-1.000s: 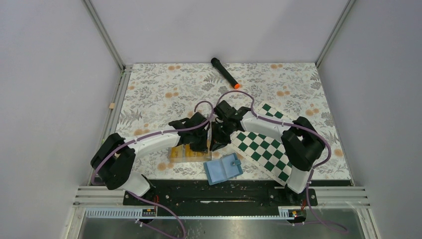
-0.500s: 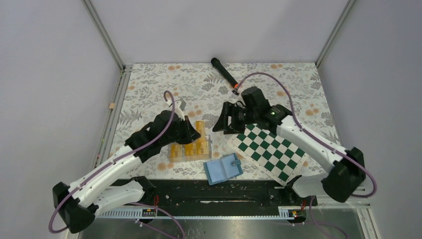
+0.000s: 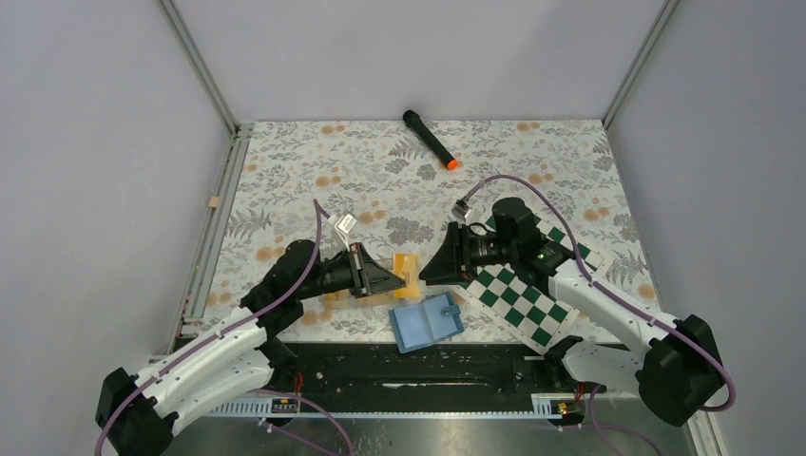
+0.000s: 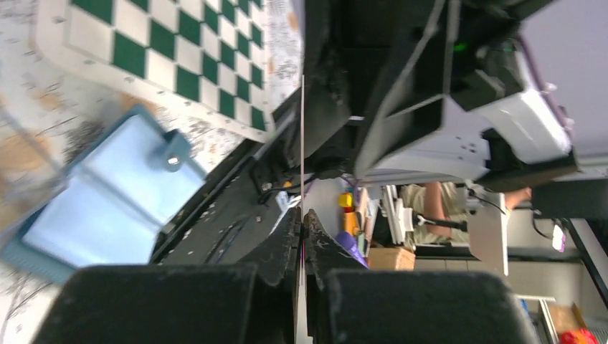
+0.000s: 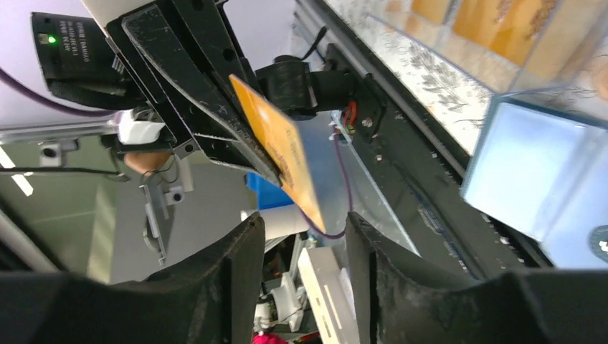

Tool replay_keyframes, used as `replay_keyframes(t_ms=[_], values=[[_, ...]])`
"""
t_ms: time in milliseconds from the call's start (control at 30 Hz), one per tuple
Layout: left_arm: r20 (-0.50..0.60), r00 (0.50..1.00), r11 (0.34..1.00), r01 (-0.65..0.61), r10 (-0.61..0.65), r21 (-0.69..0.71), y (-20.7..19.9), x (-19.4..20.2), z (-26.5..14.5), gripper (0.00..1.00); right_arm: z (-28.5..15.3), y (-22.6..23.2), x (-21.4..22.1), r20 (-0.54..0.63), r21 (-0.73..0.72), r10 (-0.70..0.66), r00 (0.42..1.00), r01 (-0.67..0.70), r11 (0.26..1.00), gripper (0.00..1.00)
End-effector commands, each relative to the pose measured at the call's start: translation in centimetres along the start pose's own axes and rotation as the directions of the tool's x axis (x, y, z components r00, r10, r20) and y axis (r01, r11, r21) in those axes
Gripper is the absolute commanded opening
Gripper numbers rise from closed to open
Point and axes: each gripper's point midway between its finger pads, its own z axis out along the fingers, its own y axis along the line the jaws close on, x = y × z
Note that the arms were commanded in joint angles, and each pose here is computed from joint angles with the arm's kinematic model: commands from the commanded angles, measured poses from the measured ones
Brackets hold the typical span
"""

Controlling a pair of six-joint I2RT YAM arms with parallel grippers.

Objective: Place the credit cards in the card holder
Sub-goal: Insert the credit card into the card holder.

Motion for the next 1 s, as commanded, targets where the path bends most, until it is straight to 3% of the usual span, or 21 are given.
replay_keyframes(t_ms=[0, 267, 433, 533, 633, 700, 767, 967], values=[[0.005, 0.998, 0.971, -0.062, 0.063, 0.230, -5.7, -0.7, -0.9, 0.00, -0.7, 4.0, 0.4, -0.033, -0.191, -0.076, 0.997, 0.068, 0.979, 0.49], [-0.015, 0.999, 0.971, -0.038, 0.043, 0.238, -5.5, -0.4, -0.8, 0.00, -0.7, 5.5, 0.3, -0.057, -0.282, -0.071, 0.996, 0.052, 0.958, 0.45], [-0.013, 0.999, 0.970, -0.038, 0.042, 0.241, -5.6, -0.5, -0.7, 0.00, -0.5, 5.4, 0.7, -0.092, -0.288, -0.069, 0.993, 0.040, 0.957, 0.31], [-0.018, 0.999, 0.971, -0.036, 0.041, 0.237, -5.5, -0.5, -0.6, 0.00, -0.4, 5.5, 0.9, -0.102, -0.292, -0.075, 0.992, 0.042, 0.956, 0.19], [-0.031, 0.999, 0.972, -0.034, 0.043, 0.231, -5.3, -0.2, -0.5, 0.11, -0.6, 5.8, 0.9, -0.101, -0.306, -0.089, 0.991, 0.054, 0.950, 0.00], [-0.040, 0.998, 0.977, -0.044, 0.053, 0.208, -4.8, -0.1, -0.4, 0.26, -0.5, 5.6, 1.0, -0.105, -0.294, -0.081, 0.991, 0.047, 0.955, 0.00], [-0.034, 0.997, 0.984, -0.057, 0.063, 0.168, -4.4, -0.3, -0.4, 0.34, -0.4, 4.7, 1.1, -0.101, -0.251, -0.091, 0.991, 0.063, 0.966, 0.00], [-0.007, 0.999, 0.997, -0.040, 0.040, -0.063, 0.3, -0.2, -0.8, 0.43, -0.5, 0.9, 0.8, -0.025, -0.061, -0.070, 0.997, 0.068, 0.996, 0.00]])
